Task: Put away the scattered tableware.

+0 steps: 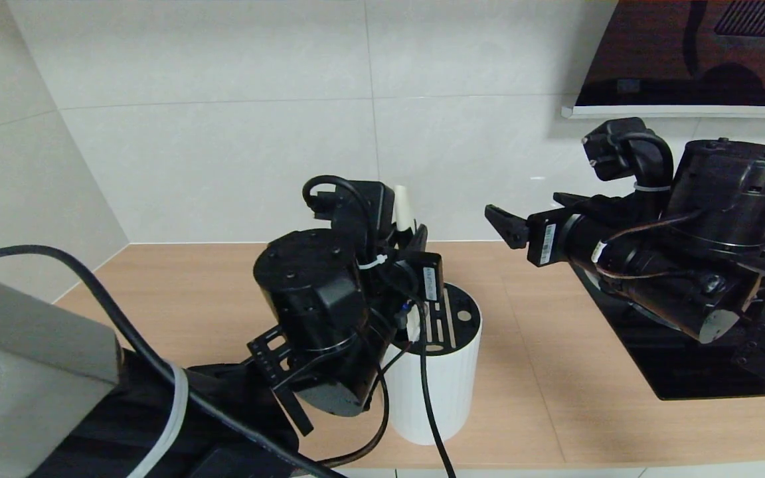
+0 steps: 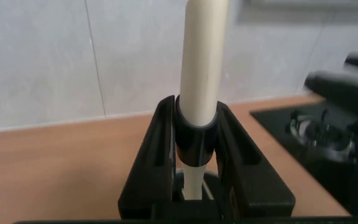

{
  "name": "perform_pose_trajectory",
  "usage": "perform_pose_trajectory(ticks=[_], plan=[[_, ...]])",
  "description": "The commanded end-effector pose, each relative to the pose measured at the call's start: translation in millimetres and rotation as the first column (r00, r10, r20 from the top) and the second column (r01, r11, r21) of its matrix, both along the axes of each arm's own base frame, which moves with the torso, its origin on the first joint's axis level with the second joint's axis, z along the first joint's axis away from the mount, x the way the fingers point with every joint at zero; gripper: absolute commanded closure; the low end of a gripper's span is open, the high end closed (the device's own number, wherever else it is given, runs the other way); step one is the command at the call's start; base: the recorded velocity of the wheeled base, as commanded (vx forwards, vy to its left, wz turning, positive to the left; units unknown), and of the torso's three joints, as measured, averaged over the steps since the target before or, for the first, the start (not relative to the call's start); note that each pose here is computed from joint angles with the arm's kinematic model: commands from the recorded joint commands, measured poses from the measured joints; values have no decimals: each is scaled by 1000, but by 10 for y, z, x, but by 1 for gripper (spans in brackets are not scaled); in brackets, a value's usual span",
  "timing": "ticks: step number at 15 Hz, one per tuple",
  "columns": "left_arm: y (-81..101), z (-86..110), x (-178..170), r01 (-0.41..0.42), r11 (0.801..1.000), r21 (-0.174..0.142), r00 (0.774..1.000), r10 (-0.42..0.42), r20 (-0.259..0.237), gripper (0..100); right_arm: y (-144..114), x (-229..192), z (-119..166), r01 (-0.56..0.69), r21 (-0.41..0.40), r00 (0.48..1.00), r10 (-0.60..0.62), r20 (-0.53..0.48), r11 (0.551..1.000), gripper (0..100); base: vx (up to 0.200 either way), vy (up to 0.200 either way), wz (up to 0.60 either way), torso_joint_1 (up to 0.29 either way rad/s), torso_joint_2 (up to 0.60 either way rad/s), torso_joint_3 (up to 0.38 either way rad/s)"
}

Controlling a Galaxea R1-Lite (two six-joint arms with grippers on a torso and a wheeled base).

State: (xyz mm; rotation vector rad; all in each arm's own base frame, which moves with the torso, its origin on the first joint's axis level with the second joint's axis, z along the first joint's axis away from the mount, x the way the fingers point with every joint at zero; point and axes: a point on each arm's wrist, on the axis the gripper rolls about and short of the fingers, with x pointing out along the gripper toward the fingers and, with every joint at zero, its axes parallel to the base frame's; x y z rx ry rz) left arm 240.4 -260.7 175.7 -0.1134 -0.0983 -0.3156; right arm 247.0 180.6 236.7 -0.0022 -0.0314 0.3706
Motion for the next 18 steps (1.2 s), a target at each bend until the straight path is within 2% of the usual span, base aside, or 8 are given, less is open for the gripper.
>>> perform_pose_trajectory(ticks=[1,2,4,9,12,13,18], plan=[[-37,-148,9,5,999,31,1000,-4,-31,100,6,6,-12,0,-3,1000,0,-3,1000,0,0,0,0,0,0,0],[-60,-260,-22,20,999,32,998,-18,-67,100,12,15,-26,0,-5,1000,0,-7,1000,0,0,0,0,0,0,0],[-88,-372,-6,23,998,51,996,-18,-90,100,17,20,-35,0,-9,1000,0,-9,1000,0,0,0,0,0,0,0],[-98,-500,-63,46,994,100,991,-33,-131,100,23,29,-50,0,-11,1000,0,-12,1000,0,0,0,0,0,0,0],[-96,-514,-65,46,993,105,990,-32,-135,100,25,32,-54,0,-12,1000,0,-13,1000,0,0,0,0,0,0,0],[-96,-513,-65,46,994,104,990,-32,-134,0,27,35,-59,0,-13,1000,0,-15,1000,0,0,0,0,0,0,0],[-97,-493,-65,46,994,98,991,-33,-129,0,27,34,-63,0,-14,1000,0,-16,1000,0,0,0,0,0,0,0]])
